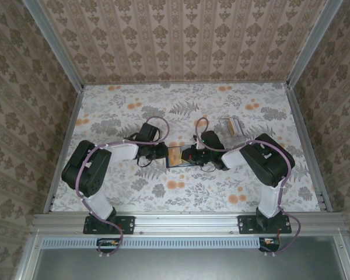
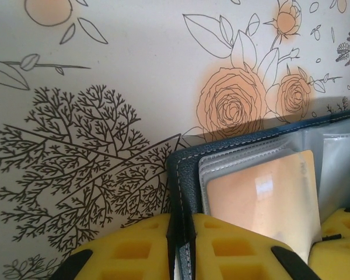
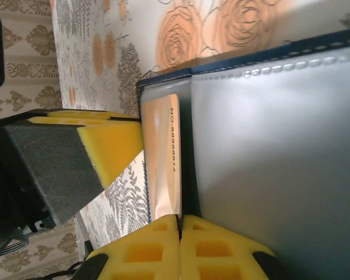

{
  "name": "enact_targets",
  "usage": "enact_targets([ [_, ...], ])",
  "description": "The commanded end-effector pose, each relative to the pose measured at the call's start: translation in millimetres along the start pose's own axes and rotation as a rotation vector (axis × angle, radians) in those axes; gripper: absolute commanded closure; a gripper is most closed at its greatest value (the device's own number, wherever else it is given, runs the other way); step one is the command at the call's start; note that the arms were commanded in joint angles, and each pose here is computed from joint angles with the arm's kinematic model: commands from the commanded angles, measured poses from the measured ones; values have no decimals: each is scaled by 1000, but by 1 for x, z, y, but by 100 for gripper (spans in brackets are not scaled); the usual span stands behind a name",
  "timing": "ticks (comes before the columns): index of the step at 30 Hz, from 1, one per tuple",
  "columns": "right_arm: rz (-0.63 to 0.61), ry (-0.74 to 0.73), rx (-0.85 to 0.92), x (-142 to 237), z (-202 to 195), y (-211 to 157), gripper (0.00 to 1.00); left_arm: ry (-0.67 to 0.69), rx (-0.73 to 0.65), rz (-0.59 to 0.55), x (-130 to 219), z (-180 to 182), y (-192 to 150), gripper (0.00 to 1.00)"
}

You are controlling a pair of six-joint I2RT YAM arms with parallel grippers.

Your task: Put the credit cards into the card holder

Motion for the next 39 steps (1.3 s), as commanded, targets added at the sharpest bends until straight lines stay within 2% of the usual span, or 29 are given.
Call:
enact_targets([
  [1,39,-21,14,-11,1,-6,91,11,27,77,-9,6,-16,84],
  [3,48,-46,23,-14,2,-6,90,21,26,73,-9,8,-15,84],
  [8,35,-92,62,-8,3,-5,75,9,29,71,-6,6,-14,83],
  [14,3,-179,136,16,15,-6,64,-7,44,48,2,6,-11,81],
  [22,-77,-279,219,52,33,-6,59,-19,19,17,16,2,-3,80],
  [26,-97,-346,258,66,35,-7,56,-23,14,6,19,1,-5,76],
  [28,-89,-390,262,69,28,-9,53,-20,8,0,22,1,-5,72],
  [31,-72,-367,251,69,26,-18,51,-15,-3,-6,28,-1,-5,67],
  [35,-82,-436,253,68,12,-23,47,-1,-23,-26,31,-2,-5,66],
  [39,-66,-453,241,60,6,-21,47,-5,-26,-13,30,-3,-6,67],
])
Point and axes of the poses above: each hand's point on the last joint's axis, 136 mm out from that joint toward the fingers, its own x axis back along the fingers, its own z axis along the line the jaws close on, y = z × x, the point moved 7 cm from there along x, back along the fingers, and after that the axes turned 6 degrees about -x, right-handed, at the moved point
